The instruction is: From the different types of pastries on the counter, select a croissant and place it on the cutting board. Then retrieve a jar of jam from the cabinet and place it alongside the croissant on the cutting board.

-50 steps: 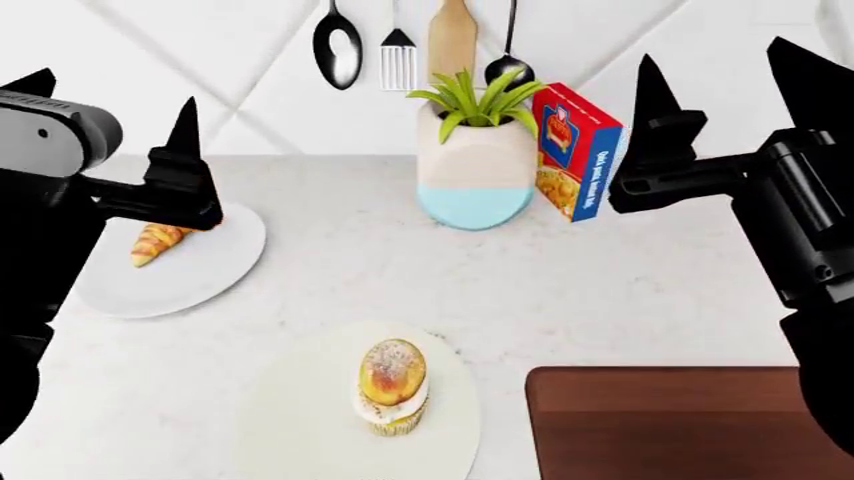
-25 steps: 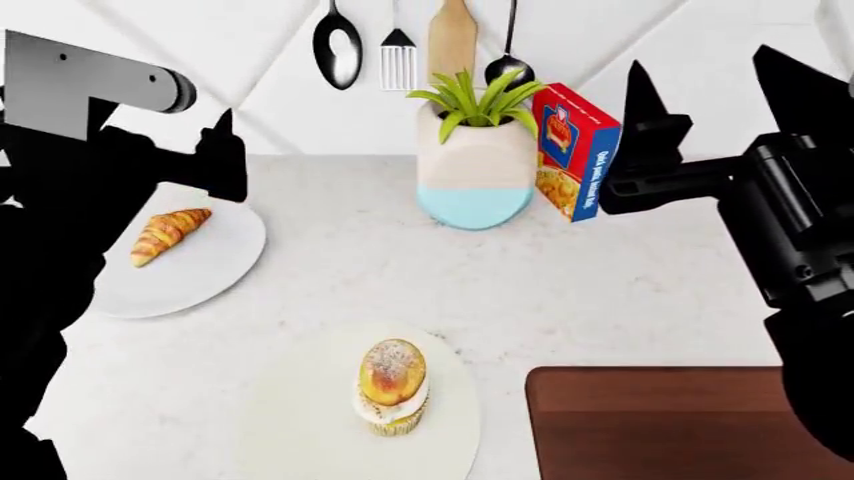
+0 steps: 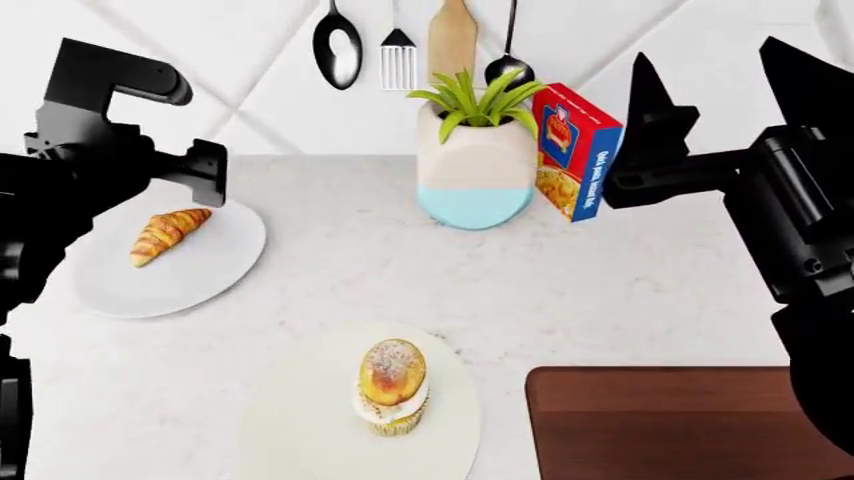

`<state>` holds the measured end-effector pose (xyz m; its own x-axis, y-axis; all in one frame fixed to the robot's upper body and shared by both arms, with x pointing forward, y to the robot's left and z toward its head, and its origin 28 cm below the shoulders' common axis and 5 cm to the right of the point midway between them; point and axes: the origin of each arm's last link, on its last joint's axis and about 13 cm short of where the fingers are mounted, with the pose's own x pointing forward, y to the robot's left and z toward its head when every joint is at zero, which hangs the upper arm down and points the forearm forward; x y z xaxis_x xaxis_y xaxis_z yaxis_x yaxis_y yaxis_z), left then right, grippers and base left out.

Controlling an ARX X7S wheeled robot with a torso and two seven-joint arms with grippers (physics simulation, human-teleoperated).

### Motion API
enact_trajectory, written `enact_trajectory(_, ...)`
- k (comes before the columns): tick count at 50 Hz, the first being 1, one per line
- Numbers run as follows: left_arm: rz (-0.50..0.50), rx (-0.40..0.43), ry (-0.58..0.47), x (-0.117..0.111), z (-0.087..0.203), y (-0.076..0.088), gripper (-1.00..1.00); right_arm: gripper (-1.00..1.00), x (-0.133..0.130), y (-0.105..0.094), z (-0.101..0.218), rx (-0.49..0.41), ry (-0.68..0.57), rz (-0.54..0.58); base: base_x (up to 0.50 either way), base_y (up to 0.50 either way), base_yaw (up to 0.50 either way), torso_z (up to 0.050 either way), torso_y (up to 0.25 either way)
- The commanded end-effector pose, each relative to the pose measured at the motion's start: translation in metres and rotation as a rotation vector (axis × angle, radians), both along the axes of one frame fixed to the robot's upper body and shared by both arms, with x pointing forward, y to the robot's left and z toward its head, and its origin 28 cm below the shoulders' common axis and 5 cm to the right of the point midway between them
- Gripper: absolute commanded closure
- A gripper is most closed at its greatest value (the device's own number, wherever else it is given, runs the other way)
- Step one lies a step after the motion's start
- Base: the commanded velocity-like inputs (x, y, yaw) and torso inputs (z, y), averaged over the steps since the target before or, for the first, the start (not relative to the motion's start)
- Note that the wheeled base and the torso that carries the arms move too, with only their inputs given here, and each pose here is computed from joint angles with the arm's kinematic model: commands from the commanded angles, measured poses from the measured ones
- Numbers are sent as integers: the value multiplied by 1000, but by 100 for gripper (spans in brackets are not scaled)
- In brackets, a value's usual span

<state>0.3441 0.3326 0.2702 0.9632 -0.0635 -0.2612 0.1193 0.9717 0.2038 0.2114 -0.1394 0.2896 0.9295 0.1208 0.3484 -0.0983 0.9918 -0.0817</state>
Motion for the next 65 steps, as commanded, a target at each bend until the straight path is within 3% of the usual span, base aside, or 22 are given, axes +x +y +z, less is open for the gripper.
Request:
enact_trajectory(1,66,-1,171,6,-7,20,-100,-100,-1,-1,1,-1,-1,-1,0,0,0,0,0)
enact_trajectory(19,40,26,279,5,-21,21,-100,-100,0,1,-1,-2,12,-4,0,0,0,0,0)
enact_trajectory(43,109,50,354,26,-26,28,-100,-100,4,1,-2,2,16,-4,0,0,0,0,0)
enact_trajectory(65,136,66,436,45,-47,26,-100,-100,4,1,-5,7,21,-6,0,0,0,0,0)
